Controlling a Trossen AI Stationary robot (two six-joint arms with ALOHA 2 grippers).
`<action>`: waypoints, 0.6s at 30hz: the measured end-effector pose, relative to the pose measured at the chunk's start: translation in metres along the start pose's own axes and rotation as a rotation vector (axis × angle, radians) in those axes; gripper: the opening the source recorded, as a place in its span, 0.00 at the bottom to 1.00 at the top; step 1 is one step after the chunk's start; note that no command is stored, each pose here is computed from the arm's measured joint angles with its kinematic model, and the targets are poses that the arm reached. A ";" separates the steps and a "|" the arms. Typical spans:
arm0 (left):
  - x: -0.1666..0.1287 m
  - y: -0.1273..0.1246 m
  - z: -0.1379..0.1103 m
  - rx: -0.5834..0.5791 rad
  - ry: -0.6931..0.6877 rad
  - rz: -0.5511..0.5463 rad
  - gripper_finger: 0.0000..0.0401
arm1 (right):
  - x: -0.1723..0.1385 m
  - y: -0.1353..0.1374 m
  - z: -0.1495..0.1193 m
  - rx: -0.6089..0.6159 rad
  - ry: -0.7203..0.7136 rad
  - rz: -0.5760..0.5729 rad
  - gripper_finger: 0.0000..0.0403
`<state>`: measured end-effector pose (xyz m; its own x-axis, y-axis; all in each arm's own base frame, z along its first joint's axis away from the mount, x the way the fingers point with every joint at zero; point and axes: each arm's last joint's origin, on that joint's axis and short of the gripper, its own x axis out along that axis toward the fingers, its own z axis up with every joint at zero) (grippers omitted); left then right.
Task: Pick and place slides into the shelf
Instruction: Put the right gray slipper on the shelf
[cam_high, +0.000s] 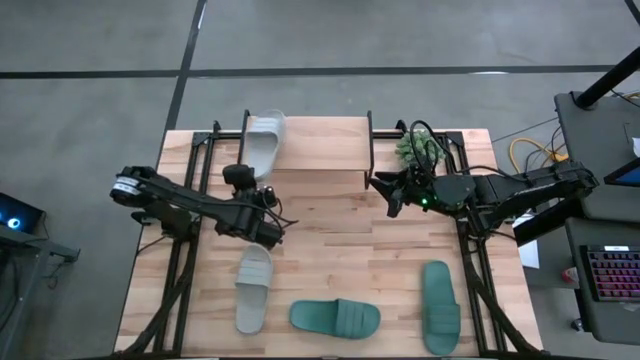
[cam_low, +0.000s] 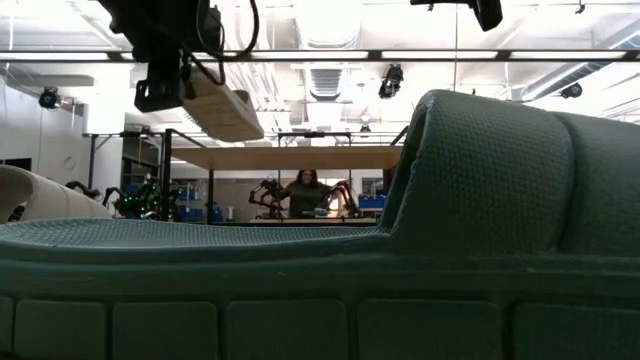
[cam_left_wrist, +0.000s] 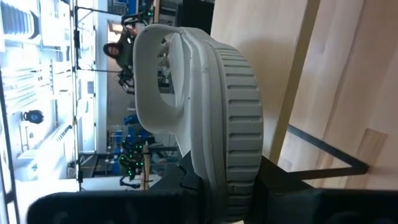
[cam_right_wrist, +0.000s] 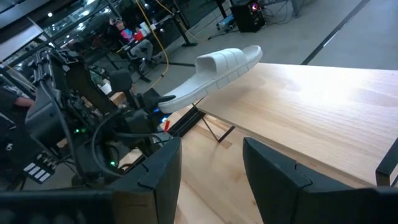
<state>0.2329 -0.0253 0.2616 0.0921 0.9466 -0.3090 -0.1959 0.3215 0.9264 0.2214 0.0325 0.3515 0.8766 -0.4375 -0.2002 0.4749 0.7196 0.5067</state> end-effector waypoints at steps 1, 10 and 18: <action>0.001 -0.001 -0.001 0.005 0.005 0.002 0.09 | 0.000 0.000 0.000 0.000 0.000 0.000 0.40; 0.013 -0.001 0.003 -0.049 0.034 0.016 0.09 | 0.000 0.000 0.000 0.007 0.000 0.000 0.40; 0.022 -0.003 0.001 -0.043 0.048 0.048 0.09 | 0.000 0.000 0.000 0.026 0.000 0.000 0.40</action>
<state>0.2360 -0.0059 0.2524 0.0347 0.9606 -0.2756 -0.2407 0.2757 0.9306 0.2215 0.0325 0.3515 0.8767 -0.4375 -0.2002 0.4726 0.7053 0.5283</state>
